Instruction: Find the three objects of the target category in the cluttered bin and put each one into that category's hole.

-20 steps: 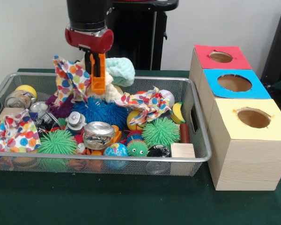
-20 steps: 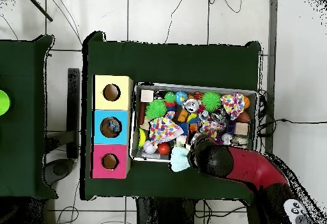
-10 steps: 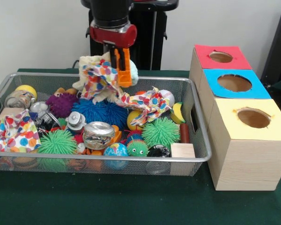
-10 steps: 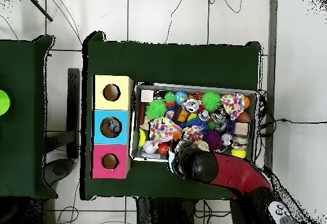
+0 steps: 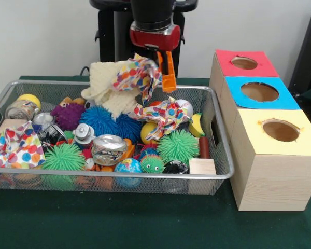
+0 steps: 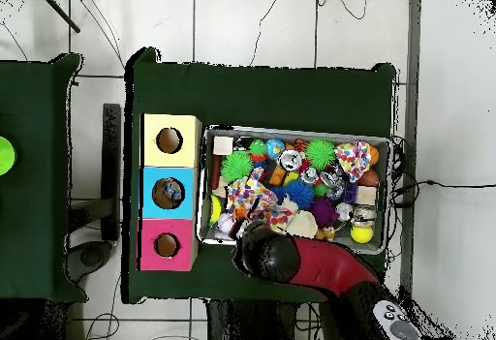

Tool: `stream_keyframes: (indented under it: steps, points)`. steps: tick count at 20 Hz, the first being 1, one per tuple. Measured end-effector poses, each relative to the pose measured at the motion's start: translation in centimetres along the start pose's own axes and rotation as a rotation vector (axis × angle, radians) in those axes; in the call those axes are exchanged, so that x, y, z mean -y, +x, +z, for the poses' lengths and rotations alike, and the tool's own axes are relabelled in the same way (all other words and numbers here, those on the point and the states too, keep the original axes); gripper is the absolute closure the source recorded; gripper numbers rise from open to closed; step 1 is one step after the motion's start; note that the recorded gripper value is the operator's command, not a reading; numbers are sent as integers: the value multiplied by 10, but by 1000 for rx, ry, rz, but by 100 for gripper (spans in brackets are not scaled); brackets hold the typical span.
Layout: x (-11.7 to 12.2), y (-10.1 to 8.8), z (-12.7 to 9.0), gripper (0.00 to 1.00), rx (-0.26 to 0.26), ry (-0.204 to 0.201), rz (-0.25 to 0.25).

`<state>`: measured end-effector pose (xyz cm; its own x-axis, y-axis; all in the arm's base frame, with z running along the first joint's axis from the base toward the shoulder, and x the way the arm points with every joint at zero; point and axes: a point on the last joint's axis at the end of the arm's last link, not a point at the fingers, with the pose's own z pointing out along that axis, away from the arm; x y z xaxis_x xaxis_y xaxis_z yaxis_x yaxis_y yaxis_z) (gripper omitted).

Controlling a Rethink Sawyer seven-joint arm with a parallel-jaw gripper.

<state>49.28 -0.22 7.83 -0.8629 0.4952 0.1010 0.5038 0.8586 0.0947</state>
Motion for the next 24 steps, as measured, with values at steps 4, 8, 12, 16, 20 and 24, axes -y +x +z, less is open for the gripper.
stream_keyframes:
  steps: [4, 8, 12, 16, 20, 24]
  points:
    - [-8, 11, 3, 100, -11, 1, -16]
    - [-10, 14, 3, 100, -14, 2, -21]
    - [-10, 12, 3, 100, 2, -3, -21]
    - [-15, 8, 4, 100, 34, -12, -29]
    - [-34, 5, 6, 100, 71, -19, -65]
    - [-60, 5, 5, 100, 99, -24, -117]
